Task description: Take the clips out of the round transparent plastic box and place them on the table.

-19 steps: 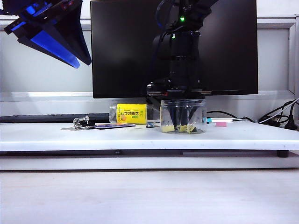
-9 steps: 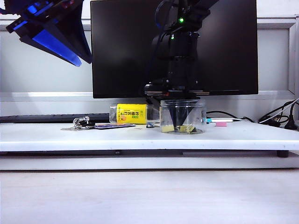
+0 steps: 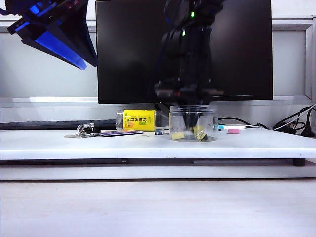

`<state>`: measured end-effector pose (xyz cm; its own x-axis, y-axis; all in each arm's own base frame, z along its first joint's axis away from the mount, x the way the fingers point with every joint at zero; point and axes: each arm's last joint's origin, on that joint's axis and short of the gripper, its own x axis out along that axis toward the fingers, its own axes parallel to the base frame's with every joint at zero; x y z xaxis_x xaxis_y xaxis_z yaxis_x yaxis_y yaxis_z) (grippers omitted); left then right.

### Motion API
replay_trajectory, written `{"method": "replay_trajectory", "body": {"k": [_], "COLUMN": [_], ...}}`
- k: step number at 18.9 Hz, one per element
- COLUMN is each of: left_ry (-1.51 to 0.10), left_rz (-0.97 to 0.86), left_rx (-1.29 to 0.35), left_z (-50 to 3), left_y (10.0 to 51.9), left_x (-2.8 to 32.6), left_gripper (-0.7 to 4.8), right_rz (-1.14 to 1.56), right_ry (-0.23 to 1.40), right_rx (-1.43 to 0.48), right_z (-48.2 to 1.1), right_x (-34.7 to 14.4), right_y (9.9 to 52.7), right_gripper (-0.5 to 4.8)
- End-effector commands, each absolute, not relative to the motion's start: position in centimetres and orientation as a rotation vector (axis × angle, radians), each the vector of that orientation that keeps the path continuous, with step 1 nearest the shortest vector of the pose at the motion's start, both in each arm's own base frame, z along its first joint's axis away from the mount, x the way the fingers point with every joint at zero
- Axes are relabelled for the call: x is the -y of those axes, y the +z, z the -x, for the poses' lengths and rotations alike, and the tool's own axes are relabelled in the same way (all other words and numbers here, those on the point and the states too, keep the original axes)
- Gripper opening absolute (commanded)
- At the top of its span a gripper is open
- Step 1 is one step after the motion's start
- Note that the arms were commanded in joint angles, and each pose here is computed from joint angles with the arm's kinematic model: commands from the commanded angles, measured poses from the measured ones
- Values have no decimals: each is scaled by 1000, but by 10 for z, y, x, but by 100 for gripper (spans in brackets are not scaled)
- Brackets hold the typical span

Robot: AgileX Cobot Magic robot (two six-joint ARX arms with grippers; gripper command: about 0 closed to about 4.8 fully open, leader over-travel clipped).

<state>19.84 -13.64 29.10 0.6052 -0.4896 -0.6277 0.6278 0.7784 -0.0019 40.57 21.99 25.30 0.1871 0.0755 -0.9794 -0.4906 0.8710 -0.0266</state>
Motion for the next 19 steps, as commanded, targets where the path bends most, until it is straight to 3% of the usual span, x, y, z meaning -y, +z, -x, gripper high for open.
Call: {"method": "replay_trajectory", "body": {"k": [1,8,19], "left_ry": [-657,-664,-685], "left_rz": [-232,-249,-245], "left_rx": [-633,-625,-624], "left_z": [-199,-199,-198], "left_y": [293,294,294], "left_x": [137,137,137], "left_gripper": [156,156,156], "right_rz": [361,348,335], "right_ry": [415,408,232], "right_rx": [-1288,-1238,-1194], "right_z": [-399,-387,-396], "right_x": [-217,-210,-161], "right_y": [273,302,325], "right_gripper": [-1,-1,-1]}}
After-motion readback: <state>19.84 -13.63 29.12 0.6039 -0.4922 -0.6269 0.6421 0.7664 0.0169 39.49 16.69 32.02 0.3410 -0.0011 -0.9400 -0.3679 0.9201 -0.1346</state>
